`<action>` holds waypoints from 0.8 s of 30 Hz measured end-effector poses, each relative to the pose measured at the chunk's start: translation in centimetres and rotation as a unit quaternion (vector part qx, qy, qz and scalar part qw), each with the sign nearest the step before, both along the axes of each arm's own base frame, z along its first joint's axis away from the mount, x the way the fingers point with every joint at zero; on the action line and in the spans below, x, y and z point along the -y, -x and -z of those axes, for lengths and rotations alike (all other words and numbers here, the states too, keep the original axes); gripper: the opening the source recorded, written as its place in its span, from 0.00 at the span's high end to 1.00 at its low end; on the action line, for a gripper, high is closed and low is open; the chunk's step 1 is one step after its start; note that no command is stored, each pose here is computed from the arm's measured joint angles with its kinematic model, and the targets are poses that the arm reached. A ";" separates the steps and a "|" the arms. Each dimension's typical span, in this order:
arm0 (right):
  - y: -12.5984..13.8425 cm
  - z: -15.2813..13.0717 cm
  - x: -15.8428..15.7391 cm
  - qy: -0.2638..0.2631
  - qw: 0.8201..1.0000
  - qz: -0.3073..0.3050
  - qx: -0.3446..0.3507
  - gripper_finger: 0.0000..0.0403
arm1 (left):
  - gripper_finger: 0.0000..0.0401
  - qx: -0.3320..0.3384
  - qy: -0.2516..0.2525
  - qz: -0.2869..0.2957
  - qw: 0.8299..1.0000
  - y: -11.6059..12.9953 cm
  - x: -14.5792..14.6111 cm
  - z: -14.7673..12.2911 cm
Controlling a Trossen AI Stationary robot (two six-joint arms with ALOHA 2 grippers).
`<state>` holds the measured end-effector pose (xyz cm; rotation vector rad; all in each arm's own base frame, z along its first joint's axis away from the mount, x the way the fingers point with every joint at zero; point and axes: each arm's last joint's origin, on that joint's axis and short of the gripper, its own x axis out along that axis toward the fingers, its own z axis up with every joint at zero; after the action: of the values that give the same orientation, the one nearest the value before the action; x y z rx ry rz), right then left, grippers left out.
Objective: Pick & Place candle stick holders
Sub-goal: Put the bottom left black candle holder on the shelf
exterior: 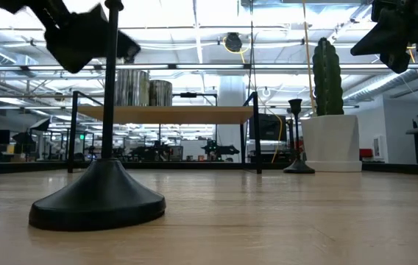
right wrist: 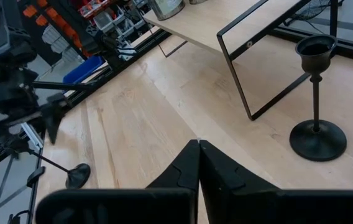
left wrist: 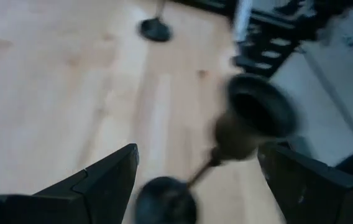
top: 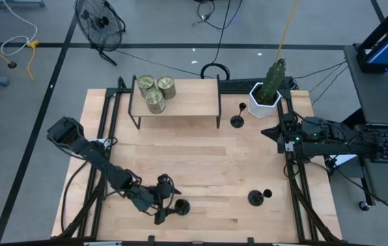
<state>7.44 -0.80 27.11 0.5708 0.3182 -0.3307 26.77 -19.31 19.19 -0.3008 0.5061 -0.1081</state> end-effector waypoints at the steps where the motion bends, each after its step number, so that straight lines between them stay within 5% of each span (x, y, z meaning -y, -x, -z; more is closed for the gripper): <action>1: 0.0 0.0 0.0 0.000 1.000 0.000 0.000 1.00 | 0.15 0.002 0.005 0.006 1.000 -0.1 0.3 0.2; 24: 0.0 0.0 0.0 0.001 1.000 -0.001 0.000 1.00 | 0.15 0.020 0.003 -0.015 1.000 -0.6 0.3 0.7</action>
<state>7.44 -0.80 27.11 0.5681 0.3187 -0.3299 27.40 -19.64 18.50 -0.3108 0.4627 -0.0868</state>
